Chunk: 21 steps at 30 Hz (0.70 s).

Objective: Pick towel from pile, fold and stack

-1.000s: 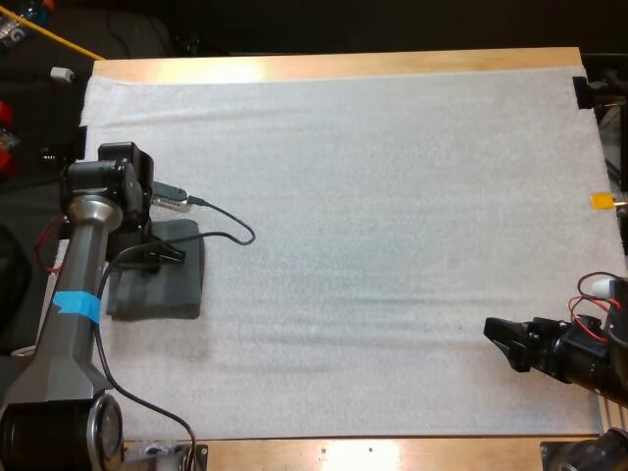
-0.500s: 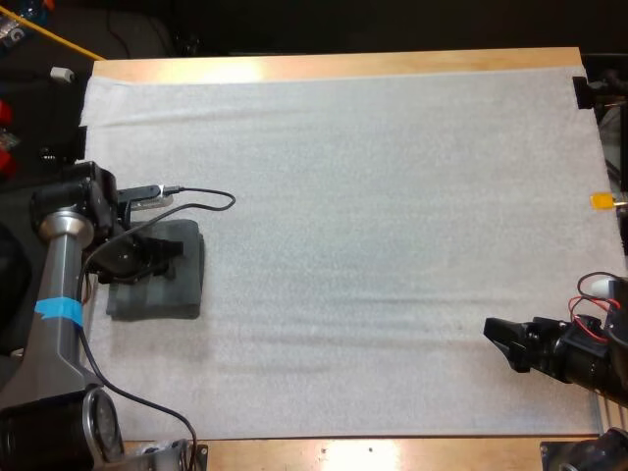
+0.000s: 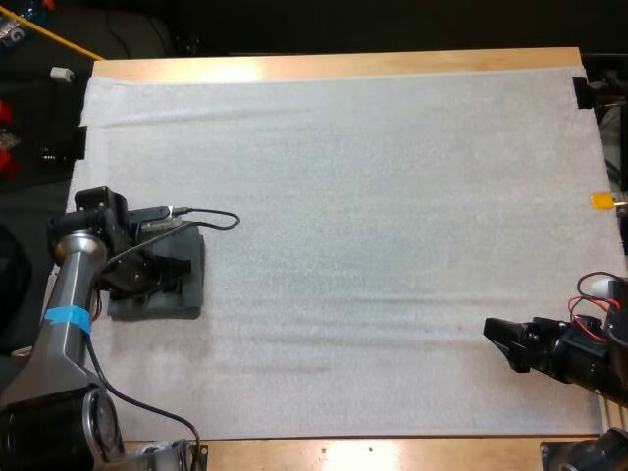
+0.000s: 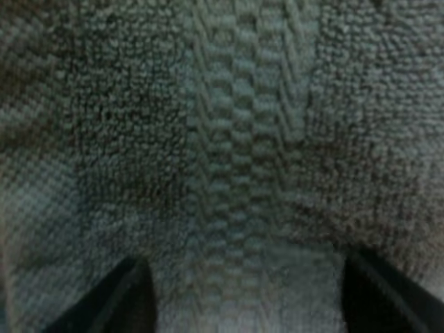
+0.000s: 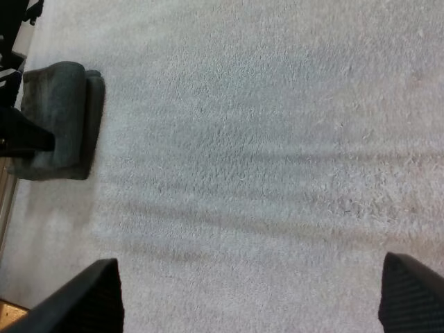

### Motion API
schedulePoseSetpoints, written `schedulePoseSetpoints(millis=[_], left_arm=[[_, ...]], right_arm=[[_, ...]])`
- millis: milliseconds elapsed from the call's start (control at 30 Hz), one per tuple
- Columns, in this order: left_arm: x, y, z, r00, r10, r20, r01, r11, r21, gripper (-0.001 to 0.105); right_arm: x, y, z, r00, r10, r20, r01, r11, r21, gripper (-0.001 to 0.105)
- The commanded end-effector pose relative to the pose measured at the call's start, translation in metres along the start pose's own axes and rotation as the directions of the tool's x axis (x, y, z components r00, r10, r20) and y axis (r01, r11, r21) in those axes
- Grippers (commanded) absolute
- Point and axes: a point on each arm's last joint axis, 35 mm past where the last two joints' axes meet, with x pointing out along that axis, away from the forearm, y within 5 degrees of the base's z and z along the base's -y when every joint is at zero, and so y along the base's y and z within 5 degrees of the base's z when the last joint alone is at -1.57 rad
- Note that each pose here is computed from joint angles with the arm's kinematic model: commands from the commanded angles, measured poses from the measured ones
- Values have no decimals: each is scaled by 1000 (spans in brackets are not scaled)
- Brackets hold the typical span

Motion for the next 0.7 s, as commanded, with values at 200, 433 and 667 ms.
schedulePoseSetpoints(millis=[200, 433, 667], left_arm=[[-3, 0, 4, 999, 20, 27, -20, 1000, 8, 58], [-26, -5, 22, 994, 4, 110, -5, 1000, 11, 58], [-40, -11, 40, 970, -61, 234, 56, 998, 26, 58]], right_arm=[[-1, 1, 0, 1000, 10, -3, -10, 1000, -12, 72], [-1, 1, 0, 1000, 10, -3, -10, 1000, -12, 72], [-1, 1, 1, 1000, 13, 5, -13, 1000, -14, 72]])
